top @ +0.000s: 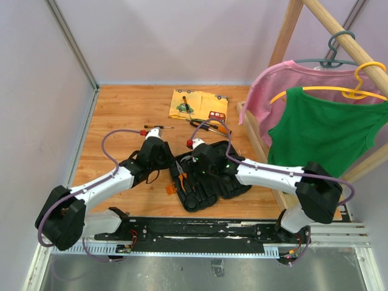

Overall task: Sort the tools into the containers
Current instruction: Adjust the pliers in the storage box.

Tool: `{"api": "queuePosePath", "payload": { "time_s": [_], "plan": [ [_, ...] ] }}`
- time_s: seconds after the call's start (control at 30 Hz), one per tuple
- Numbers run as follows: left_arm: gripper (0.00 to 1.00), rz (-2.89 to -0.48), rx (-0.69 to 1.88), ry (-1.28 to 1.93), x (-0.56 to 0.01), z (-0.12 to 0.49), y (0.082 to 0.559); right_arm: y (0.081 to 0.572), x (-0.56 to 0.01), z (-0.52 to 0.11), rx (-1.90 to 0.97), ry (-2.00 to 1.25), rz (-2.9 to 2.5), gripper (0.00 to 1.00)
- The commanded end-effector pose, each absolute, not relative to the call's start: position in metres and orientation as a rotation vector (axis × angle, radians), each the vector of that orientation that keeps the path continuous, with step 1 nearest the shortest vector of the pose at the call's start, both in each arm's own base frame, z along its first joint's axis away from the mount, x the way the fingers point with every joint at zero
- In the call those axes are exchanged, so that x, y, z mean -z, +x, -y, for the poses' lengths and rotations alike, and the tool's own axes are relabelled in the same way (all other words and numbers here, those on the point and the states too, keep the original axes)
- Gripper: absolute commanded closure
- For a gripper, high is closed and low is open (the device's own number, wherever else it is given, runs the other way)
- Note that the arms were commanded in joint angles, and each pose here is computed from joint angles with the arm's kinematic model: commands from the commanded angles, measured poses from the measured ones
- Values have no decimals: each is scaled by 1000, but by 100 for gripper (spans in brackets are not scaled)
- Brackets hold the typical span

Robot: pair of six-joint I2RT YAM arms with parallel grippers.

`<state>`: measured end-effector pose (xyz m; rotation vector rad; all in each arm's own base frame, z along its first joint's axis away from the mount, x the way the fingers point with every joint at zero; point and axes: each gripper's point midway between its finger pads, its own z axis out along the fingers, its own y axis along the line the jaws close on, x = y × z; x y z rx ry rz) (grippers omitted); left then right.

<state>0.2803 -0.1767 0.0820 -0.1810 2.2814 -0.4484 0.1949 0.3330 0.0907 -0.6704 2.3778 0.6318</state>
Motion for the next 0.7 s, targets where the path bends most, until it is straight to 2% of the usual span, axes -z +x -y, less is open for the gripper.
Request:
{"api": "queuePosePath", "payload": {
  "time_s": [0.0, 0.4, 0.67],
  "plan": [
    [57, -2226, 463, -224, -89, 171, 277, 190, -90, -362, -622, -723, -2385, 45],
    [50, -2054, 415, -385, -143, 119, 248, 207, -69, -372, -408, -778, -2455, 48],
    [46, -1936, 418, -432, -196, 100, 241, 209, -63, -377, -388, -810, -2469, 54]
  ]
}}
